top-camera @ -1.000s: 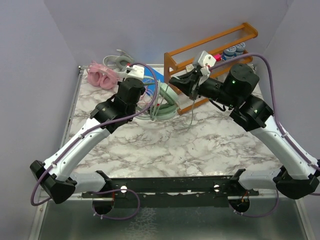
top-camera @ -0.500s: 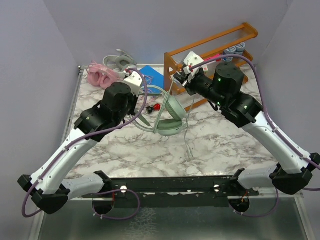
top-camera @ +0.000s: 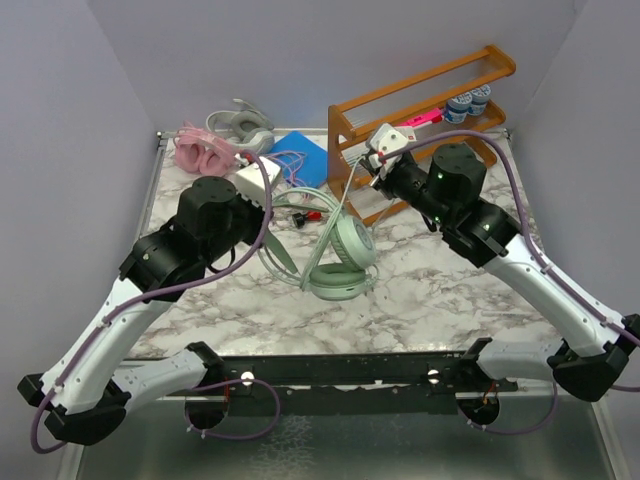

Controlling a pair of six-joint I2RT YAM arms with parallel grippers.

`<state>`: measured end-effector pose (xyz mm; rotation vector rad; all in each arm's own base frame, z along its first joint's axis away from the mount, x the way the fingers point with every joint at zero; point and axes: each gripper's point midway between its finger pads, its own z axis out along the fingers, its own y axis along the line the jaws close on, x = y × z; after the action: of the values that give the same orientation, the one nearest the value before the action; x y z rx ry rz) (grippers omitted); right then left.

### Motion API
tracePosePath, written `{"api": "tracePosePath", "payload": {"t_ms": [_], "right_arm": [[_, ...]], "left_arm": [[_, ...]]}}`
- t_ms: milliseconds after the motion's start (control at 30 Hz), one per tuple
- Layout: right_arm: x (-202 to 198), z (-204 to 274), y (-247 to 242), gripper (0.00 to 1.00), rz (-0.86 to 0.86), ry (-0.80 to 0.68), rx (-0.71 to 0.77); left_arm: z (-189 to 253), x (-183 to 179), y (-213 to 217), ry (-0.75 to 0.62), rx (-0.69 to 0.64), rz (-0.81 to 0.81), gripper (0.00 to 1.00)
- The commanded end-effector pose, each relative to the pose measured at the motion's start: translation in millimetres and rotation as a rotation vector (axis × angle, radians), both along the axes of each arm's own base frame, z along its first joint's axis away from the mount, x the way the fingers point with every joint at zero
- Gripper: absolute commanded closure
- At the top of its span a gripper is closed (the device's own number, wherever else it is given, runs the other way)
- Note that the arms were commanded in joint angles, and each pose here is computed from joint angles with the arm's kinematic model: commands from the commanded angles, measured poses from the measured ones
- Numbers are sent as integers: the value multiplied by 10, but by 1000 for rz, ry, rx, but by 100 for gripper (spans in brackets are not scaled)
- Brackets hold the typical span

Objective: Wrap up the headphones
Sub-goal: Wrap the headphones cable around the headphones.

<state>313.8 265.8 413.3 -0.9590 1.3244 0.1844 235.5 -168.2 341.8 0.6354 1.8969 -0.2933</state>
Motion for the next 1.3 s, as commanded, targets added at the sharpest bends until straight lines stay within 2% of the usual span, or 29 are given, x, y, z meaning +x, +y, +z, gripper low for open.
{"api": "tracePosePath", "payload": {"t_ms": [0, 300, 633, 833, 1033, 1267], "right_arm": [[34, 194, -110, 96, -28, -94, 49], [88, -94, -112, 96, -36, -62, 83], [-77, -478, 97, 95, 109, 47, 204], [-219, -629, 242, 89, 209, 92, 272], [-293, -772, 398, 91, 294, 138, 313], [-348, -971, 558, 89, 374, 191, 363]], "left_arm": [[402, -177, -88, -38, -157, -56, 100], [866, -287, -190, -75, -297, -107, 100], [1277, -307, -29, -195, -394, -53, 100], [1358, -294, -37, -201, -416, -46, 100], [1396, -247, -62, -186, -436, -27, 100], [1490, -113, -37, -156, -492, 71, 100]]}}
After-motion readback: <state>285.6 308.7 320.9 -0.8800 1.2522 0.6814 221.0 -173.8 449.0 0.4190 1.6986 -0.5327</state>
